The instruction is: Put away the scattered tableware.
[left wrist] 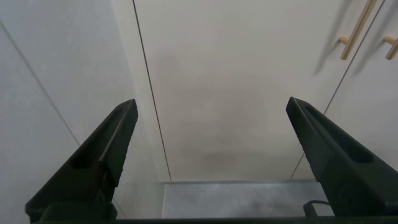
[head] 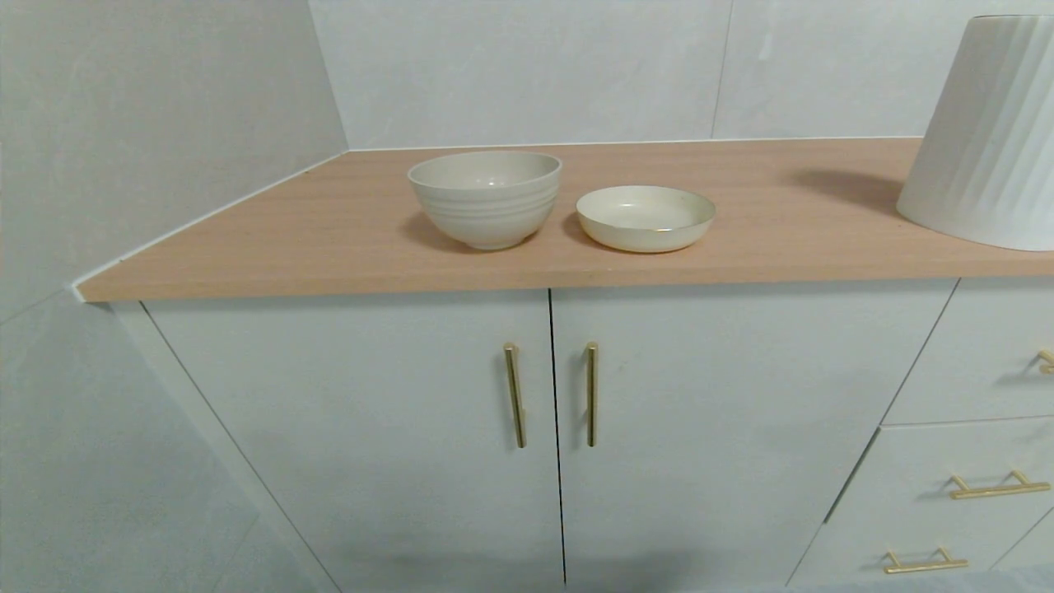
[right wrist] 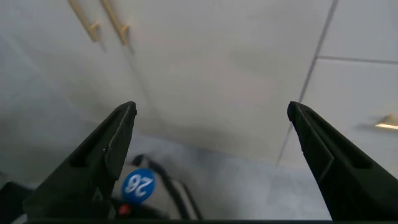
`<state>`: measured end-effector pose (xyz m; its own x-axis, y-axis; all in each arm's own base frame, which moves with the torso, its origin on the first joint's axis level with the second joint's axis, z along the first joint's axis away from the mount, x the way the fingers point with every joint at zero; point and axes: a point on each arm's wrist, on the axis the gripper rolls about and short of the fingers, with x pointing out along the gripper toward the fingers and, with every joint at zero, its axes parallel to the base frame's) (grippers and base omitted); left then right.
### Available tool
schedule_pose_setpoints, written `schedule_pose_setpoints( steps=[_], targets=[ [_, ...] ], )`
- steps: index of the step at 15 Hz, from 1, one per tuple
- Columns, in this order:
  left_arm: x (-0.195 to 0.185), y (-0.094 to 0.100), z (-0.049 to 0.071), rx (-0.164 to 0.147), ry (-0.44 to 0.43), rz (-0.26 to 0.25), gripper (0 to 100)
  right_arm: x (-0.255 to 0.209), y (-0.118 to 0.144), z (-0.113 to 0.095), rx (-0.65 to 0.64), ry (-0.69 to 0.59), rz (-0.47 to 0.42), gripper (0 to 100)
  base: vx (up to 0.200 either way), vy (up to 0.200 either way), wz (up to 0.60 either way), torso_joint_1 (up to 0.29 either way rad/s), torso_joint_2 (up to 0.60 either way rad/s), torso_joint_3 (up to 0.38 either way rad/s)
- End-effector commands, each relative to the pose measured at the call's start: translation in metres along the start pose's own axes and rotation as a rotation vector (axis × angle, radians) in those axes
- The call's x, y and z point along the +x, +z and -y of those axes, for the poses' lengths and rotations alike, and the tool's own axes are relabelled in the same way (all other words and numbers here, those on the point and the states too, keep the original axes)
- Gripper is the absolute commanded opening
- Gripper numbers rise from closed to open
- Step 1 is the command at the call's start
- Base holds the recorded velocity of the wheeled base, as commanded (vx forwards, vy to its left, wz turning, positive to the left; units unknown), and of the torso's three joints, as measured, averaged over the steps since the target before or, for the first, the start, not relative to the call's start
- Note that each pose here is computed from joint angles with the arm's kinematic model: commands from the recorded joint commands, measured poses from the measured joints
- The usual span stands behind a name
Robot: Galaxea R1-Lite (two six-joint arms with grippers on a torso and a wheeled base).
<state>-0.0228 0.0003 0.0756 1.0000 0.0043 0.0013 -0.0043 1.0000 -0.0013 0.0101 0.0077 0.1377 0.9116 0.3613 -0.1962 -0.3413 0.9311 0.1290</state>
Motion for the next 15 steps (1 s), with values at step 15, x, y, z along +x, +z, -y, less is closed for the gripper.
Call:
schedule_pose_setpoints(
  steps=[15],
  targets=[
    [0.000,0.000,0.000,0.001,0.000,-0.001,100,0.145,0.069,-0.026,-0.035,0.352,-0.254,100,0.000,0.000,0.00,0.000,0.00,0.000]
  ],
)
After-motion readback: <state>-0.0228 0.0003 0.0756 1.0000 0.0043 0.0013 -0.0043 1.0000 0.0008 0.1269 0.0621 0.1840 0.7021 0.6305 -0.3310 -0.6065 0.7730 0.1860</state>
